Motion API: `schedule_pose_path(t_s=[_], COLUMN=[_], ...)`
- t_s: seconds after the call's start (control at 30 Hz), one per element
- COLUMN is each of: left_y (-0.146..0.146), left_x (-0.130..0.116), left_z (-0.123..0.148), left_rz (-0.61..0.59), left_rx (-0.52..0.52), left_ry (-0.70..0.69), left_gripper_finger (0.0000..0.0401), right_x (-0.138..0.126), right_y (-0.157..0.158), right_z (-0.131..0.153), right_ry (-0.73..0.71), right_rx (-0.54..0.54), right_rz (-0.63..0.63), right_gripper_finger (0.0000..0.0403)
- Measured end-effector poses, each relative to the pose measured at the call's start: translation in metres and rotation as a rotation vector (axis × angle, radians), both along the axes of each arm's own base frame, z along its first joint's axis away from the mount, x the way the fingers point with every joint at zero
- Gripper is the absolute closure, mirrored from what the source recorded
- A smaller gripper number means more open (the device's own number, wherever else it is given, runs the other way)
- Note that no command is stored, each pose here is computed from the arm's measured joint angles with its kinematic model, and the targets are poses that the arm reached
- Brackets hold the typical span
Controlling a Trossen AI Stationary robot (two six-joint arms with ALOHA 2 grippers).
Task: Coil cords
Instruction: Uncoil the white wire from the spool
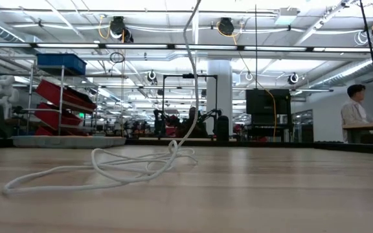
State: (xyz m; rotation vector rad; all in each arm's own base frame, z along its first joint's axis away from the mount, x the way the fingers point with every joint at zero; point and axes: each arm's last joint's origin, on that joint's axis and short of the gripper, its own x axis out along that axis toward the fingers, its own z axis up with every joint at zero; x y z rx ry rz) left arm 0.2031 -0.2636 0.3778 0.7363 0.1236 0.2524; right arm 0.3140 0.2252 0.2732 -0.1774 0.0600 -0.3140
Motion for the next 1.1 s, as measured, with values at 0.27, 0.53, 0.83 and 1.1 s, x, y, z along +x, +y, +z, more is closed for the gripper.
schedule_pose_path(t_s=[0.27,0.53,0.83,1.1], left_y=[-0.005,-0.011,-0.001,0.015], left_x=[-0.01,-0.02,-0.014,0.006], left_z=[-0.001,0.0,-0.001,-0.001], left_rz=[0.015,0.02,0.208,0.29], left_rx=[0.012,0.032,0.066,0.057], left_ry=[0.002,0.004,0.008,0.006], left_gripper_finger=[0.04,0.04,0.04,0.04], right_x=[-0.019,-0.034,-0.039,-0.028], right_y=[0.013,0.022,0.027,0.019], right_z=[0.013,0.023,0.039,0.046], right_ry=[-0.025,-0.039,-0.145,-0.227], right_rx=[0.024,0.016,0.047,0.086], right_rz=[0.057,0.067,0.164,0.321], right_gripper_finger=[0.0403,0.0403,0.0403,0.0403])
